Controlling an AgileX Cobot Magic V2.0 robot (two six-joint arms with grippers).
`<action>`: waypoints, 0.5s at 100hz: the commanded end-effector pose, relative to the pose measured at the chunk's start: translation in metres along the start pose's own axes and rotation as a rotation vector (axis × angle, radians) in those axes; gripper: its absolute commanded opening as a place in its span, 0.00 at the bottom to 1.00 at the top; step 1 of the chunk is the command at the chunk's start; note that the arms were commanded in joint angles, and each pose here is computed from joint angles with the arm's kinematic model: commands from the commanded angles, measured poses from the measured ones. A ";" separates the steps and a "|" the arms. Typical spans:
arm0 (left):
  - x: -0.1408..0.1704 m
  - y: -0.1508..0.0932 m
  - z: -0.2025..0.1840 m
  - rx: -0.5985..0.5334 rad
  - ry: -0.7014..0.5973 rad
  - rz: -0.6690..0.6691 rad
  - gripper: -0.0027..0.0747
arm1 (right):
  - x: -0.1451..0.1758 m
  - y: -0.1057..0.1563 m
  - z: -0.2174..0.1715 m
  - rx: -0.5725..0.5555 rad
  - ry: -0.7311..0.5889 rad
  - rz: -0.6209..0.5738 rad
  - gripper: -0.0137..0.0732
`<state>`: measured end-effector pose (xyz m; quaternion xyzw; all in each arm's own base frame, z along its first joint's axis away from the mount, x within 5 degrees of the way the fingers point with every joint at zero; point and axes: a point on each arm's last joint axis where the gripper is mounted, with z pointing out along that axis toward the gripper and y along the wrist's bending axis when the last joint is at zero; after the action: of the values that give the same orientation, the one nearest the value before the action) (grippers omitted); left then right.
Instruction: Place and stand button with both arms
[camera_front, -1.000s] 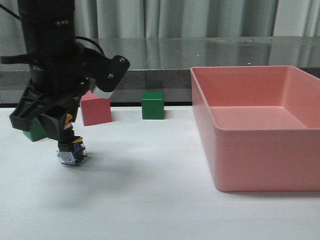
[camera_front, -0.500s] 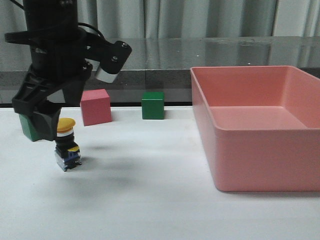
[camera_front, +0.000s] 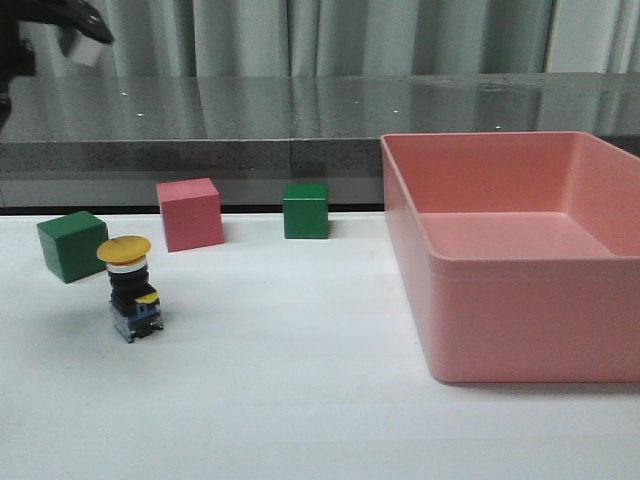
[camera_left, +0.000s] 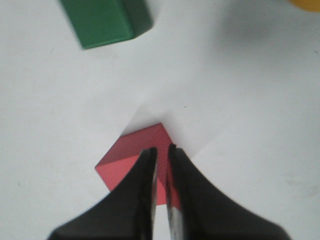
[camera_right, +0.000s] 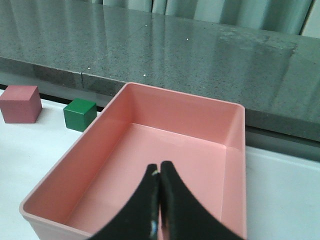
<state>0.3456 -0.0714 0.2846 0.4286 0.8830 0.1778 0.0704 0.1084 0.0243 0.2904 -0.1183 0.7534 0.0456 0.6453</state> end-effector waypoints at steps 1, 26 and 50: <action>0.022 0.025 -0.039 -0.069 -0.169 -0.244 0.01 | -0.016 -0.004 -0.002 0.032 -0.105 0.002 0.09; 0.062 0.027 -0.108 -0.179 -0.616 -0.440 0.01 | -0.016 -0.004 -0.002 0.032 -0.105 0.002 0.09; 0.122 -0.041 -0.132 -0.231 -0.946 -0.544 0.01 | -0.016 -0.004 -0.002 0.032 -0.105 0.002 0.09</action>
<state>0.2348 -0.0343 0.3807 0.2384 0.8552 0.0555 0.4568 0.1084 0.0243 0.2904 -0.1183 0.7534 0.0456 0.6453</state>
